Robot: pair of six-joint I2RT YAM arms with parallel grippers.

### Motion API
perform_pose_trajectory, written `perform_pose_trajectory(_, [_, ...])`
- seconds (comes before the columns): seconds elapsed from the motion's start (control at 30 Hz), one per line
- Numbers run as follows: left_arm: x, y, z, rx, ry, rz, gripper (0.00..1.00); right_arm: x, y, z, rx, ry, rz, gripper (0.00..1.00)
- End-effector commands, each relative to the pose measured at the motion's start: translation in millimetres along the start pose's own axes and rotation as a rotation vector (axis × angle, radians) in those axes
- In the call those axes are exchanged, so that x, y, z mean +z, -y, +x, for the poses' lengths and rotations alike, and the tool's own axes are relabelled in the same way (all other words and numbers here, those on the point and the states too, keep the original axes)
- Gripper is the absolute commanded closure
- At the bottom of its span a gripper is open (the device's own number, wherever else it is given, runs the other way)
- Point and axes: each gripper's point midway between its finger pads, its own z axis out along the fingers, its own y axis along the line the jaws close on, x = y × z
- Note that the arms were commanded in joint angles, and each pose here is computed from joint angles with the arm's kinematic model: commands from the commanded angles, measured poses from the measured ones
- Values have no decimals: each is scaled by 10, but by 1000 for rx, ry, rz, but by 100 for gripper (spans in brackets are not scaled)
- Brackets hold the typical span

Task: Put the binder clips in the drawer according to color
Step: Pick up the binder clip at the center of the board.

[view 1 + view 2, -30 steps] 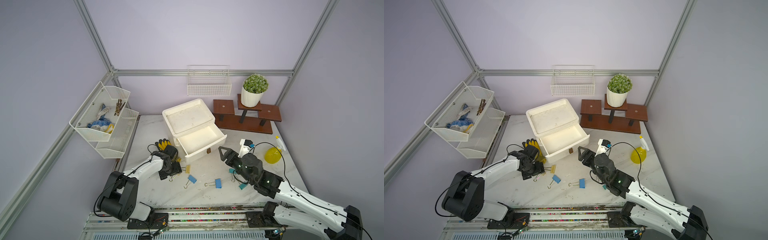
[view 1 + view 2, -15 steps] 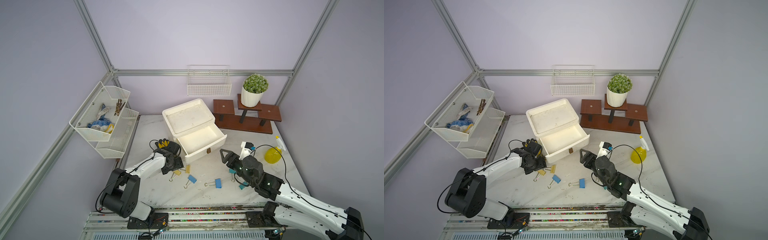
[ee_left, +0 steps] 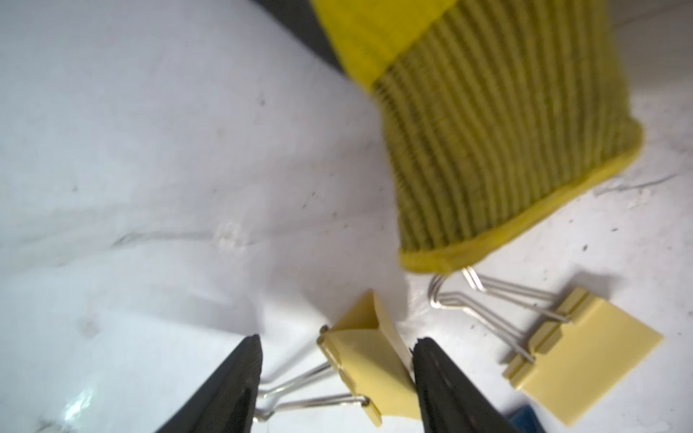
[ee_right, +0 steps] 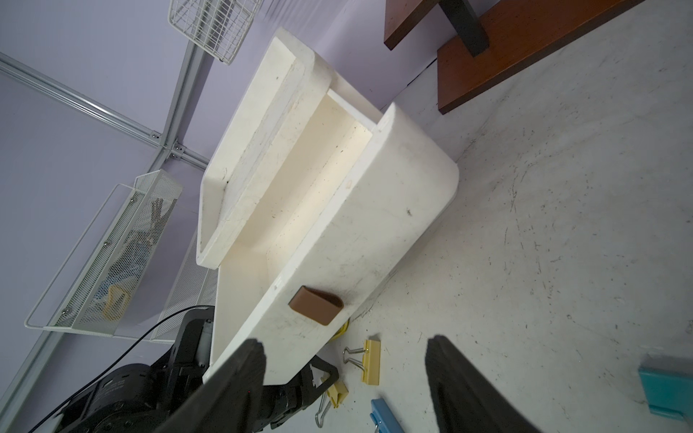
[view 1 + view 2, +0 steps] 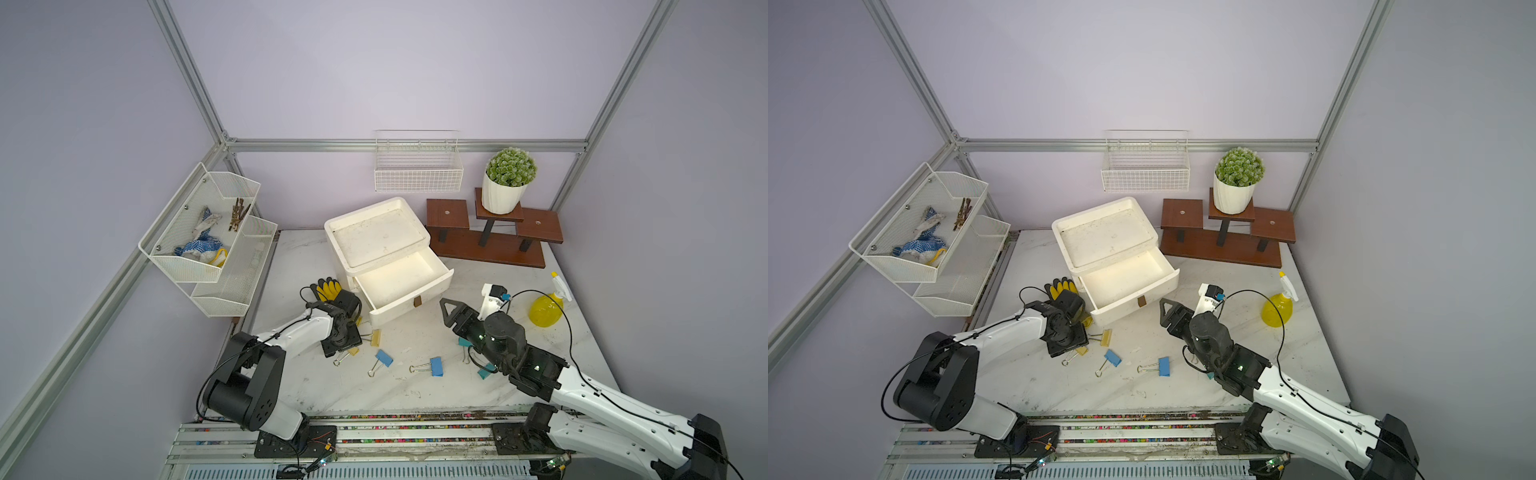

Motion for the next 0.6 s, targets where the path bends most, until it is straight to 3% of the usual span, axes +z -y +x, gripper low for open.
perform_pose_trajectory(0.0, [-188,-67,-51,-19,65,12,34,27,3,23,16,5,-8,27])
perform_pose_trajectory(0.13, [-300,-70,-114,39,91,1,34,26,5,34,18,0,-9,27])
perform_pose_trajectory(0.23, [-344,-83,-94,63,85,-5,15,-2,24,14,13,6,-3,27])
perform_pose_trajectory(0.3, [-325,-131,20,-55,23,11,6,-30,27,-11,16,16,-5,27])
perform_pose_trajectory(0.43, [-350,-97,204,-383,-53,31,9,-64,51,-25,17,24,-8,27])
perform_pose_trajectory(0.57, [-602,-12,-1,-683,29,102,14,-63,74,19,7,1,2,27])
